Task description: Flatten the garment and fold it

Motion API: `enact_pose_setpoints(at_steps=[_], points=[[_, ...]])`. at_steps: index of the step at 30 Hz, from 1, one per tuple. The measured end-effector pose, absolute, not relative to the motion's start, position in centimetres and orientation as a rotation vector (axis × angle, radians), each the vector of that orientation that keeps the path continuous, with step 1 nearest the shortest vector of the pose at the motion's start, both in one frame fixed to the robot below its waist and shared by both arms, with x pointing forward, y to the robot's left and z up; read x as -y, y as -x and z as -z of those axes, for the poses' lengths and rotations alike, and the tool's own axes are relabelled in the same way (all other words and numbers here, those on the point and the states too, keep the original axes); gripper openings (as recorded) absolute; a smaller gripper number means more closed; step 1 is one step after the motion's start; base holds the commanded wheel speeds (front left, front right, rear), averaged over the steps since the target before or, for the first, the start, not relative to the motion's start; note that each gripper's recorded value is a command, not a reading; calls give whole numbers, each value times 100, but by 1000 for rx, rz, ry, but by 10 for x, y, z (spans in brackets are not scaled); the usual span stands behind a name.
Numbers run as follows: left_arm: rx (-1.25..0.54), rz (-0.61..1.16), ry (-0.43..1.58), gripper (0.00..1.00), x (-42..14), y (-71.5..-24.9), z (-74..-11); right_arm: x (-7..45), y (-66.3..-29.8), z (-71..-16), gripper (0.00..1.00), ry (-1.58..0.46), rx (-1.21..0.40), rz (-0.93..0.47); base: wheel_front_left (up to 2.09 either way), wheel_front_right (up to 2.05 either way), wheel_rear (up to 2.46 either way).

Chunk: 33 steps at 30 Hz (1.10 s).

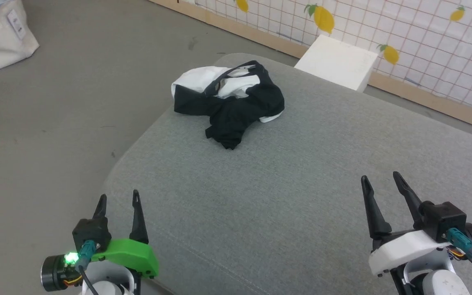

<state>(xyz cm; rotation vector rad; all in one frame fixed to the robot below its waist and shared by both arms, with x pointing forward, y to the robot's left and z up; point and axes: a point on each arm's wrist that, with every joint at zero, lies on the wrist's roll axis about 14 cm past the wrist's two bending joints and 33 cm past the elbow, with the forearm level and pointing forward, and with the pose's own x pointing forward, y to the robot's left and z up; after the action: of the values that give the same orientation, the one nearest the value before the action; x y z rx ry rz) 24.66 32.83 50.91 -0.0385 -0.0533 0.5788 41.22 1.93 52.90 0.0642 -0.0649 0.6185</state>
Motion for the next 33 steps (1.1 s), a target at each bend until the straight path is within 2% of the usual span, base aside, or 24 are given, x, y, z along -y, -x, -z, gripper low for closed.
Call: enact_pose_setpoints(at_steps=[17, 23, 30, 33], points=[[62, -670, 41, 100, -348, -225, -507, -46, -413, -528, 100, -87, 72, -685, 0, 0, 0], [68, -674, 50, 100, -351, -230, -510, -53, -418, -525, 100, -103, 68, -698, 0, 0, 0], [138, -572, 15, 100, -366, -294, -563, -62, -440, -528, 100, -140, 89, -701, 0, 0, 0], [160, -510, 50, 100, -383, -357, -601, -62, -461, -519, 100, -163, 87, -685, 0, 0, 0]])
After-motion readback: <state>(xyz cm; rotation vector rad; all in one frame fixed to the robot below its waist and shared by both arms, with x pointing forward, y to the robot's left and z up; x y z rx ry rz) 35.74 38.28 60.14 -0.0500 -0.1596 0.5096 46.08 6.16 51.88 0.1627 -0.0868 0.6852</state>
